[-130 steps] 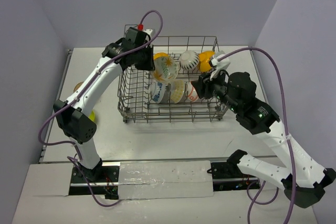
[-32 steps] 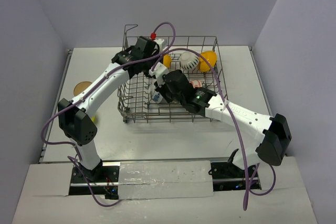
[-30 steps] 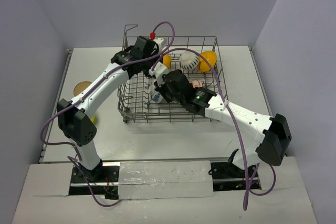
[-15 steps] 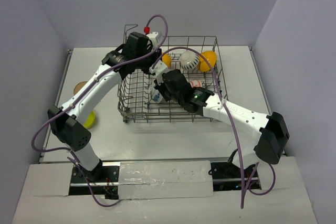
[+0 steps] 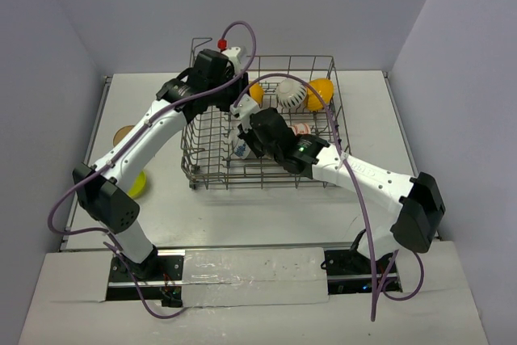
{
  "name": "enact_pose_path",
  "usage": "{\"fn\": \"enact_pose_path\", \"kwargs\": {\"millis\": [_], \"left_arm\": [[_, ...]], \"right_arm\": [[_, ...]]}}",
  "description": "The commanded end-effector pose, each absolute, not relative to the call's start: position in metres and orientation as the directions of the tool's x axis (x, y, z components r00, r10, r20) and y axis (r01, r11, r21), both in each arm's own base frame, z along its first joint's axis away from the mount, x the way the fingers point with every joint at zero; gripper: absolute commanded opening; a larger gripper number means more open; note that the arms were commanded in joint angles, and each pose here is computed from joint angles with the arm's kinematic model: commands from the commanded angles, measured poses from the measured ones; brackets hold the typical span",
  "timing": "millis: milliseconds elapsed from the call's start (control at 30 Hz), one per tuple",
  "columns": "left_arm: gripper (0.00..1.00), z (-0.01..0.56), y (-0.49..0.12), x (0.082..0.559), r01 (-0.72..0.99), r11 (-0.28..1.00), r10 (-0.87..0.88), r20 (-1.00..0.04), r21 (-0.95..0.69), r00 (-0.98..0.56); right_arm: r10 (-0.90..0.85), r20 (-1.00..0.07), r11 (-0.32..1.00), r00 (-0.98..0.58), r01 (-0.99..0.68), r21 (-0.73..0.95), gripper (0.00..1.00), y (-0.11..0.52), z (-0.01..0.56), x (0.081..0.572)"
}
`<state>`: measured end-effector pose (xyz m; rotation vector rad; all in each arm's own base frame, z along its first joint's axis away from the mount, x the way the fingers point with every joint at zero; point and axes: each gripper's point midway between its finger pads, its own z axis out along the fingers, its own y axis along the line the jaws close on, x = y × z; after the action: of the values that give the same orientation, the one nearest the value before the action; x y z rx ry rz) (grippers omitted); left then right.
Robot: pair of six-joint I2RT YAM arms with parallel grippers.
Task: Load the bowls into the dish rack
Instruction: Pass from the left arm to the right, then insert the bowl into the dish rack.
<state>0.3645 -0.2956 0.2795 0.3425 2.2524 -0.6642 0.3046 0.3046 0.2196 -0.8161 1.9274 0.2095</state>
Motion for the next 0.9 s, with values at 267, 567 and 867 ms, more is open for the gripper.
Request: {"fn": "enact_pose_path", "kwargs": {"millis": [267,567,867], "left_arm": [[0.45,0.312,-0.256,0.394,0.345,0.864,-0.096,-0.792,-0.367,-0.603],[0.43,0.312,-0.214,0.402,0.222,0.941,-0.097,-0.833,-0.255,-0.544],[0.41,0.324,-0.194,0.403,0.161,0.966,-0.099,-0.864,-0.204,-0.494]], "right_arm": [[-0.403,-0.885,0.782,-0.235,-0.59,-0.2,0.0,0.284,0.258,0.291],[-0.316,-0.921,0.794,-0.227,-0.594,-0.126,0.0,0.264,0.292,0.27],[0.047,-0.965,0.702,-0.258,-0.679,0.216,0.0,0.231,0.36,0.246]]}}
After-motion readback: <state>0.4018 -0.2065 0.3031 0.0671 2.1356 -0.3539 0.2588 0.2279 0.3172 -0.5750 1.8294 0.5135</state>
